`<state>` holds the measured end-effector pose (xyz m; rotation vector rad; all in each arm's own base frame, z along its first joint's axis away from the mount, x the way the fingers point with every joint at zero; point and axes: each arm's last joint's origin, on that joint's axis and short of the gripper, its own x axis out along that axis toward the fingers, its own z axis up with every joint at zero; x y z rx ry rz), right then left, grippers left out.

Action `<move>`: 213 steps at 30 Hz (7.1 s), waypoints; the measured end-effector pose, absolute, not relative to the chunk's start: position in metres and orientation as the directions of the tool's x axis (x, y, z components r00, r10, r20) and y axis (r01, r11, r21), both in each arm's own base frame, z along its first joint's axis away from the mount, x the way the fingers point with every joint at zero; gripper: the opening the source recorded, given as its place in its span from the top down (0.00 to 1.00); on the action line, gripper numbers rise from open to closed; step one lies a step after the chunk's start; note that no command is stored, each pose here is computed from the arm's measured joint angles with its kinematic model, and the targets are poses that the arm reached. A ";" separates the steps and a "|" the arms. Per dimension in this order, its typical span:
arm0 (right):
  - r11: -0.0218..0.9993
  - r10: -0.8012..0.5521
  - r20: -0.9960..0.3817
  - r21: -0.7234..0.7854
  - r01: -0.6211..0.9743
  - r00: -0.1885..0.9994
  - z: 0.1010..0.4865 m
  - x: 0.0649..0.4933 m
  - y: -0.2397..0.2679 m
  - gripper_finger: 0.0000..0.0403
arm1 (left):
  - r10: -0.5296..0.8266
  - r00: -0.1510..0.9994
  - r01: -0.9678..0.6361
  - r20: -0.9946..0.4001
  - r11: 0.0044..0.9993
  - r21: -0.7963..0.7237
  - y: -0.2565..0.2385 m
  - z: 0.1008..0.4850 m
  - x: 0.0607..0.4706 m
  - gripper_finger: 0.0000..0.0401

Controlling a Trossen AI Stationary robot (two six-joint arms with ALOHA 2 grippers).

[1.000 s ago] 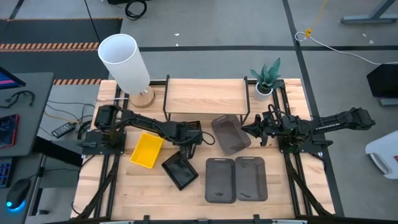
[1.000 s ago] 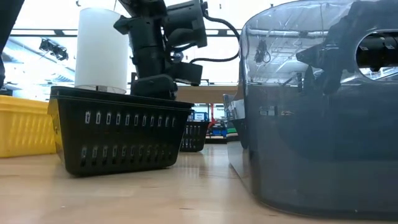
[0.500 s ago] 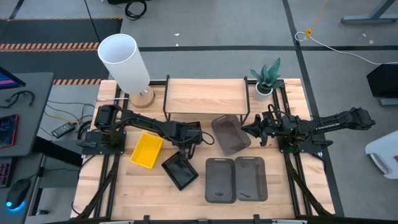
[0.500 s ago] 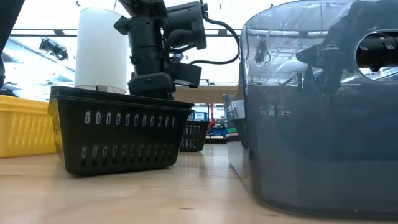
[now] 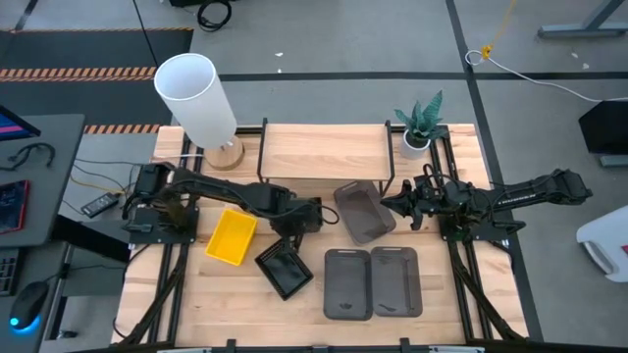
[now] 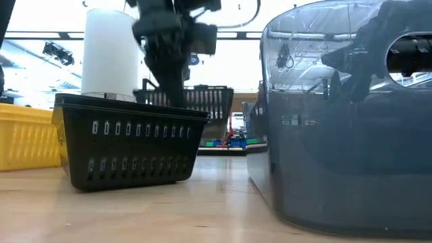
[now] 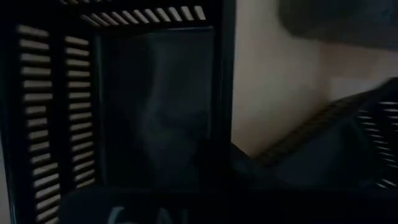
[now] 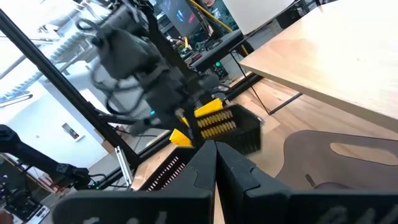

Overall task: Stack baskets on shelf by color
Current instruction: Stack the top black bin on the black bin on the table, then stack the top transparent black bin on the bottom right transparent black bin on the table

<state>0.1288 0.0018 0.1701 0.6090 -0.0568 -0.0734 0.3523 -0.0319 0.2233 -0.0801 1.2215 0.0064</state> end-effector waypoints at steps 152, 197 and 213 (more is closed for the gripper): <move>0.682 -0.150 -0.202 0.688 0.249 0.968 0.261 0.175 -0.002 0.95 | 0.052 0.971 -0.100 -0.232 0.975 -0.200 -0.037 0.365 0.220 0.96; 0.988 0.122 -0.985 0.109 -0.111 0.125 0.229 0.275 0.061 0.54 | 0.110 0.993 -0.116 -0.043 0.980 -0.164 -0.040 0.396 0.179 0.96; 0.990 0.028 -0.990 0.008 -0.143 0.140 0.207 0.269 0.068 0.55 | 0.131 0.991 -0.123 0.035 0.976 -0.177 -0.040 0.406 0.170 0.95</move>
